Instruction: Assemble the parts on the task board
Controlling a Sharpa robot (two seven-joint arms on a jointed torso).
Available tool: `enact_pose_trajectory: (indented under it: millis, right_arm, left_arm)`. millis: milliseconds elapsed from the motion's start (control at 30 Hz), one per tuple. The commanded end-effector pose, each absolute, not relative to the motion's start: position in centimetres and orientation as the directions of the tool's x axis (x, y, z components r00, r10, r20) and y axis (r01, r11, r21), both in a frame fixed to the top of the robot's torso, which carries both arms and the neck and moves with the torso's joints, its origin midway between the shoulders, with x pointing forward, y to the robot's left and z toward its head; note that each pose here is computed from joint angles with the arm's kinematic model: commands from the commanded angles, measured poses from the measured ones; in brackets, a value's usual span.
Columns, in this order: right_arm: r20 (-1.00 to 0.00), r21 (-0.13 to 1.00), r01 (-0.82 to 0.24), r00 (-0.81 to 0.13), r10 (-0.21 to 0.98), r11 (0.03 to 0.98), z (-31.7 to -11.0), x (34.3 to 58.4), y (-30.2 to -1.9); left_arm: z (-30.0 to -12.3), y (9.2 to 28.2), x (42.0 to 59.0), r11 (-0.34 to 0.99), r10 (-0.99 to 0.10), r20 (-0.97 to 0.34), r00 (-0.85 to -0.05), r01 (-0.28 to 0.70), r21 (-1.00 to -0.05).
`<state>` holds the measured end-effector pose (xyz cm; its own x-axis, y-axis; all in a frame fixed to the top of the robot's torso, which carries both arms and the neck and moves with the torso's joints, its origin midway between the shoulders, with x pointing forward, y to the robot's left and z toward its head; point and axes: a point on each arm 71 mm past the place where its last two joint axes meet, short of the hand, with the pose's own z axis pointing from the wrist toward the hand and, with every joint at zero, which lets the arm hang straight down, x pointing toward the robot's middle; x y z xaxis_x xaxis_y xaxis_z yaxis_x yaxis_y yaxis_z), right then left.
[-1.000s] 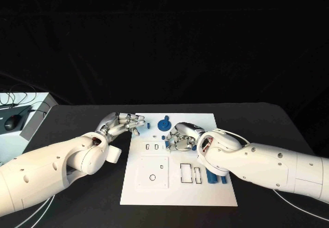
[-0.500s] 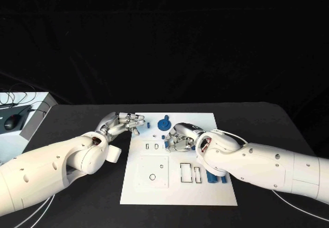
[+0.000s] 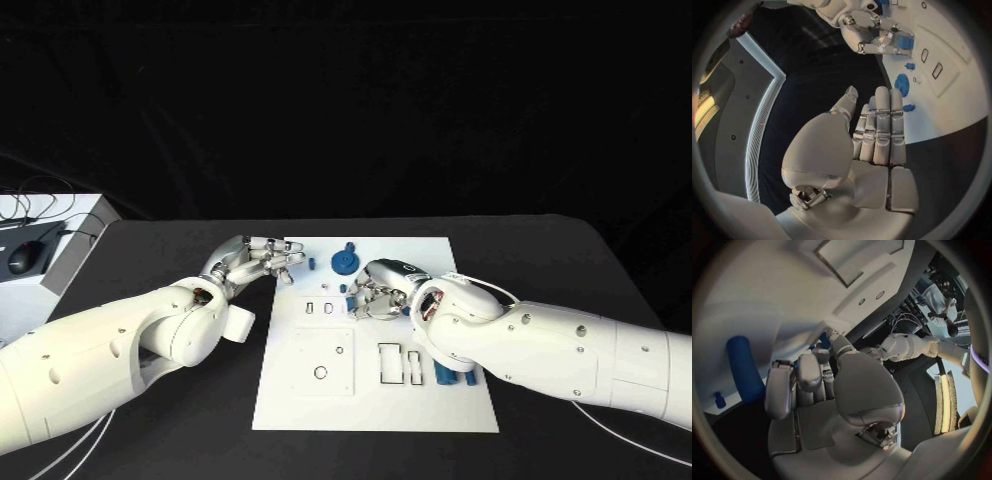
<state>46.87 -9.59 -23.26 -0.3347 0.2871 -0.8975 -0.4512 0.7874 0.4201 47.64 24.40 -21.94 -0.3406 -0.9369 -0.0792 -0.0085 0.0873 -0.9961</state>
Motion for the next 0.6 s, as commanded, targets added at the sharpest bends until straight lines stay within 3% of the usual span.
enact_pose_trajectory:
  millis: [33,600]
  right_arm:
    - [-0.907,0.403,-0.452,-0.314,0.281,0.796,-23.26,46.91,-9.65]
    - [-0.906,0.409,-0.447,-0.300,0.298,0.796,-23.30,46.79,-9.50]
  left_arm:
    - [-21.88,24.19,47.56,0.080,-0.931,-0.073,-0.358,-0.003,-0.997]
    - [-21.89,24.19,47.57,0.080,-0.931,-0.073,-0.358,-0.004,-0.997]
